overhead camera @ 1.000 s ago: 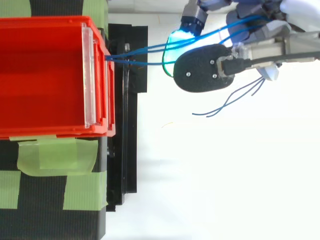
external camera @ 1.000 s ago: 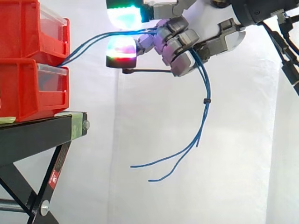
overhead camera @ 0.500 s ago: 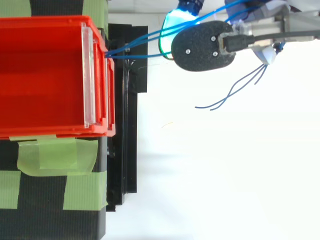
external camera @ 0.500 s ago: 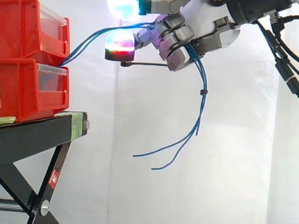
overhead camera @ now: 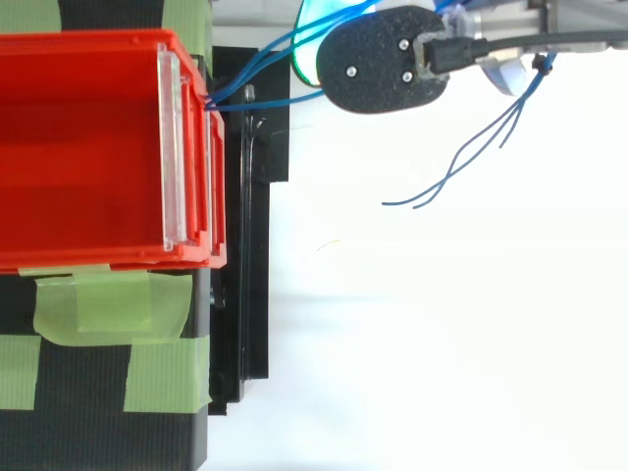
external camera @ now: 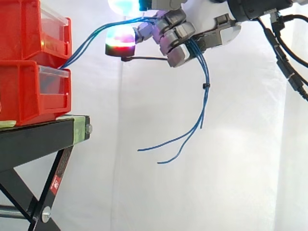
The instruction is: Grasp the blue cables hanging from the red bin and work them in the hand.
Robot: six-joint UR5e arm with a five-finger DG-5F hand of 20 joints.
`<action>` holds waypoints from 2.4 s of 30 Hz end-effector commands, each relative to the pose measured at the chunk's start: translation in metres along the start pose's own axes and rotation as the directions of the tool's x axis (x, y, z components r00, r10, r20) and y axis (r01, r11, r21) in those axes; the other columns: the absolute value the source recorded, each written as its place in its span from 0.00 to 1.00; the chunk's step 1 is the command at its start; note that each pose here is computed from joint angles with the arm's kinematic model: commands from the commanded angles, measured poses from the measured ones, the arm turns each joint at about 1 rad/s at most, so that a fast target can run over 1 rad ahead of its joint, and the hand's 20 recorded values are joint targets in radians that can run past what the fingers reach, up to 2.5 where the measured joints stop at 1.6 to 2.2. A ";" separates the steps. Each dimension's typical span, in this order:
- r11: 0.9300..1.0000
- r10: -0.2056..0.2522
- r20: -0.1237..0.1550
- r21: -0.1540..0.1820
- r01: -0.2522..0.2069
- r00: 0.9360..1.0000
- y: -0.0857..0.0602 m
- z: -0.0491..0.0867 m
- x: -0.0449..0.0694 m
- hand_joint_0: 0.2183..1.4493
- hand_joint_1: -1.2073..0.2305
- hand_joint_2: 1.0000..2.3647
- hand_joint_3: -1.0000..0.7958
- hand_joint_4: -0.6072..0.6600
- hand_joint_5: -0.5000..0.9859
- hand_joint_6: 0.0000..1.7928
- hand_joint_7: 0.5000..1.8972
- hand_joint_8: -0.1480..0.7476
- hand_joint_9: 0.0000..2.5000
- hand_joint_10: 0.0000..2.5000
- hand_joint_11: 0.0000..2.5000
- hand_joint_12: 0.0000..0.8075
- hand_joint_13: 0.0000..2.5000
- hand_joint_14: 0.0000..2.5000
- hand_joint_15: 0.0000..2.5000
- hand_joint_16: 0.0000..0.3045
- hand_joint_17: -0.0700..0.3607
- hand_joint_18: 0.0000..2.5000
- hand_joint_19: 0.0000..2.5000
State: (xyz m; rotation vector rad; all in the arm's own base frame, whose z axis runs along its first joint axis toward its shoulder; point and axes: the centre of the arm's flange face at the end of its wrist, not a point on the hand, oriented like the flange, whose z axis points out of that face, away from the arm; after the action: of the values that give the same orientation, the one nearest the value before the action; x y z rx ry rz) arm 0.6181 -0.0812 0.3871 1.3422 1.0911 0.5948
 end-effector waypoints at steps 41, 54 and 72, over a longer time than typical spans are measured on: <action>0.995 -0.084 0.003 -0.046 0.084 0.997 0.013 0.010 -0.010 0.56 0.39 0.01 0.10 0.67 0.54 0.17 0.52 0.74 0.31 1.00 1.00 0.65 0.33 1.00 0.76 0.20 0.47 0.48 0.55; 0.992 -0.125 -0.012 -0.035 0.125 0.992 0.014 0.007 -0.007 0.58 0.39 0.01 0.15 0.67 0.54 0.16 0.53 0.74 0.31 1.00 1.00 0.65 0.33 1.00 0.76 0.20 0.47 0.48 0.55; 0.989 -0.149 -0.037 -0.004 0.149 0.988 0.009 0.003 -0.007 0.56 0.39 0.01 0.15 0.69 0.52 0.16 0.53 0.74 0.31 1.00 1.00 0.65 0.33 1.00 0.76 0.20 0.47 0.48 0.55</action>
State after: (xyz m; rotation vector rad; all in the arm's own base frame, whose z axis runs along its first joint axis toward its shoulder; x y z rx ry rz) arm 0.6192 -0.0865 0.3973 1.2420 1.2122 0.5098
